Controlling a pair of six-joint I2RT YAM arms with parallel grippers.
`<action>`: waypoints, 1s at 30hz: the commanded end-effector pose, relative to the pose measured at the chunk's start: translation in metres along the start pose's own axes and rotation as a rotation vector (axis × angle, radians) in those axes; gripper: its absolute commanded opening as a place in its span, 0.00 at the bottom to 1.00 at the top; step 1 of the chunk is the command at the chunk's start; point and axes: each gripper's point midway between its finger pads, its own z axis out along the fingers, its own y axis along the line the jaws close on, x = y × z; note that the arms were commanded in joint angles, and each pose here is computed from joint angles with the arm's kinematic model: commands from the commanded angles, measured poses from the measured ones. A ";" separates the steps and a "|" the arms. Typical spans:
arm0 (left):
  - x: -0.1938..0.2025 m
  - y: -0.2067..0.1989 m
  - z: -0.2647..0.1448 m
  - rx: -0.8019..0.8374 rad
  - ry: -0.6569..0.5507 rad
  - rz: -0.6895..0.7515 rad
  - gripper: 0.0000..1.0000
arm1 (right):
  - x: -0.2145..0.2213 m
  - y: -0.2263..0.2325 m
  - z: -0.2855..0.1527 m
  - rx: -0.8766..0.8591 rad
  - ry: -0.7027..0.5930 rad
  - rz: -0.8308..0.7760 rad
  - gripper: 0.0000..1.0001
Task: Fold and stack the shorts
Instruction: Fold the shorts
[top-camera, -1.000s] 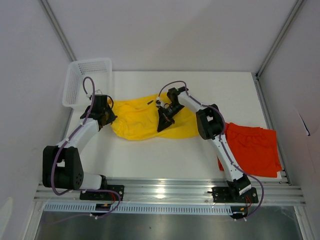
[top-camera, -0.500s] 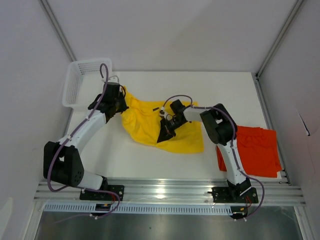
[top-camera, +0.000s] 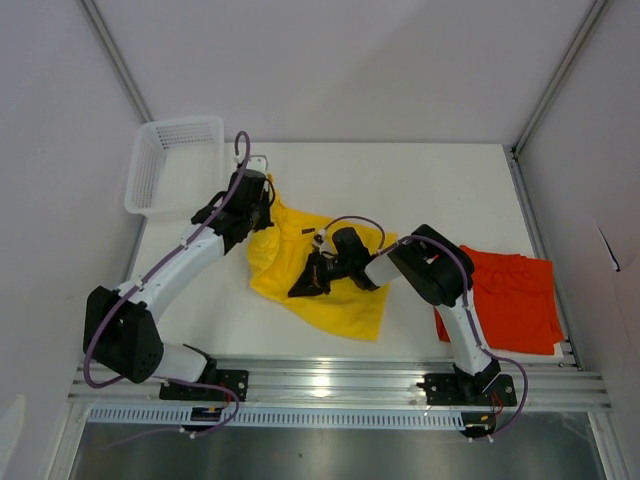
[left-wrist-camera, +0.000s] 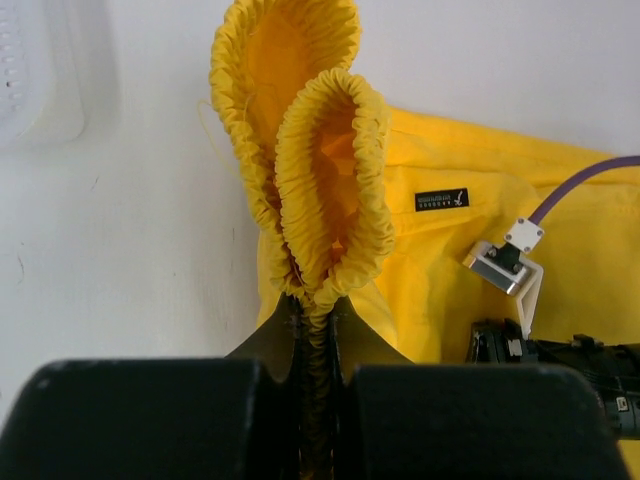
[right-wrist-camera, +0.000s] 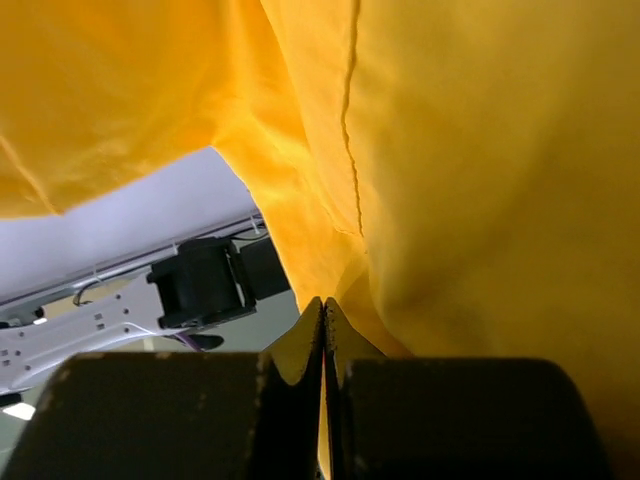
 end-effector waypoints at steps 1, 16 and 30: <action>-0.029 -0.005 -0.024 -0.035 -0.095 0.056 0.01 | -0.001 0.000 0.003 0.028 -0.014 0.161 0.00; -0.048 -0.005 -0.070 0.006 -0.180 0.081 0.03 | -0.026 0.049 0.006 0.109 -0.032 0.020 0.00; -0.041 -0.034 -0.072 0.095 -0.125 0.140 0.03 | -0.049 -0.009 0.042 0.148 -0.006 0.074 0.00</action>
